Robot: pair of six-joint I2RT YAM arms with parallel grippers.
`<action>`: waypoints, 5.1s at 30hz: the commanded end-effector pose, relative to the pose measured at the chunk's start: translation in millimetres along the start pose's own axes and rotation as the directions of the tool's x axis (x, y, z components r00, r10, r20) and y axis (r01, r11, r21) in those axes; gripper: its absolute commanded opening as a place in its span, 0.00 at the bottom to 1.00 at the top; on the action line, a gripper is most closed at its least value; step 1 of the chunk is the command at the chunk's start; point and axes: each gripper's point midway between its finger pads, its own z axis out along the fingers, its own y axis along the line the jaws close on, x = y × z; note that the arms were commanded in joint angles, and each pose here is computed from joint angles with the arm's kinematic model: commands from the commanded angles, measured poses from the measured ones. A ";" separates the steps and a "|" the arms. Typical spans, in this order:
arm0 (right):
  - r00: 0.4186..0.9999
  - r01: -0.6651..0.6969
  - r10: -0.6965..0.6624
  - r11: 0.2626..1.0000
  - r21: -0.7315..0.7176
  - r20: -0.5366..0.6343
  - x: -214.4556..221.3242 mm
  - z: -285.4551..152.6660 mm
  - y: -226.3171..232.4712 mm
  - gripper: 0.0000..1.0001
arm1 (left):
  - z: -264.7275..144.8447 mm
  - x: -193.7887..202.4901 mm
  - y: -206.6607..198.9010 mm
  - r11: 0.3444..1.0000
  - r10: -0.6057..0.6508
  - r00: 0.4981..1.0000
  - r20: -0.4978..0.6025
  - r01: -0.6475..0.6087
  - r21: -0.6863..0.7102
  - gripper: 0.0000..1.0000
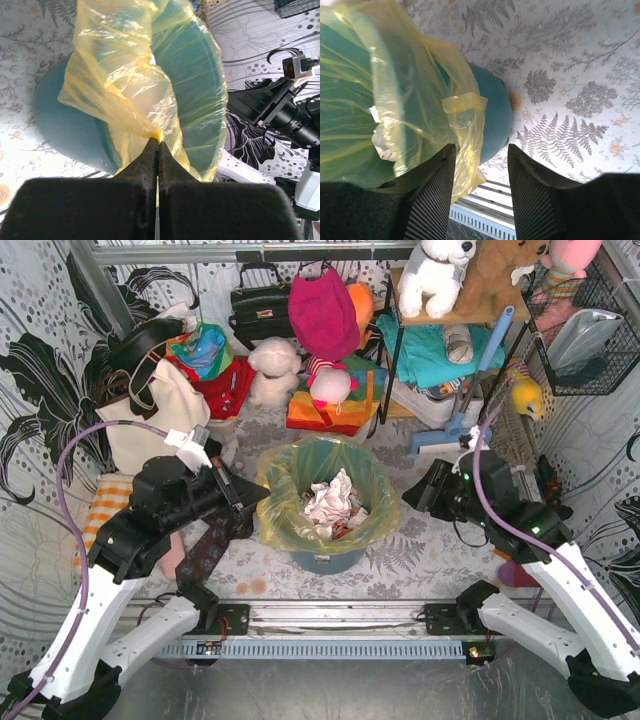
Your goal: Tie the trash bag
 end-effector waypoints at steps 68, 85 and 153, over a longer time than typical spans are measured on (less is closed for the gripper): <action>0.992 0.037 0.026 0.872 -0.488 0.122 -46.4 -19.4 110.8 0.00 | -21.9 20.6 80.8 0.943 -0.114 0.989 0.091 0.137 -0.303 0.33; 0.995 0.004 0.041 0.883 -0.470 0.087 -34.8 -8.8 101.2 0.00 | 30.7 59.9 87.4 0.980 -0.143 0.987 -0.079 0.130 -0.151 0.69; 0.945 0.212 0.066 0.619 -0.756 0.319 -132.6 -71.9 223.4 0.00 | 10.8 -74.4 -93.8 0.948 0.131 0.969 0.210 -0.184 0.258 0.00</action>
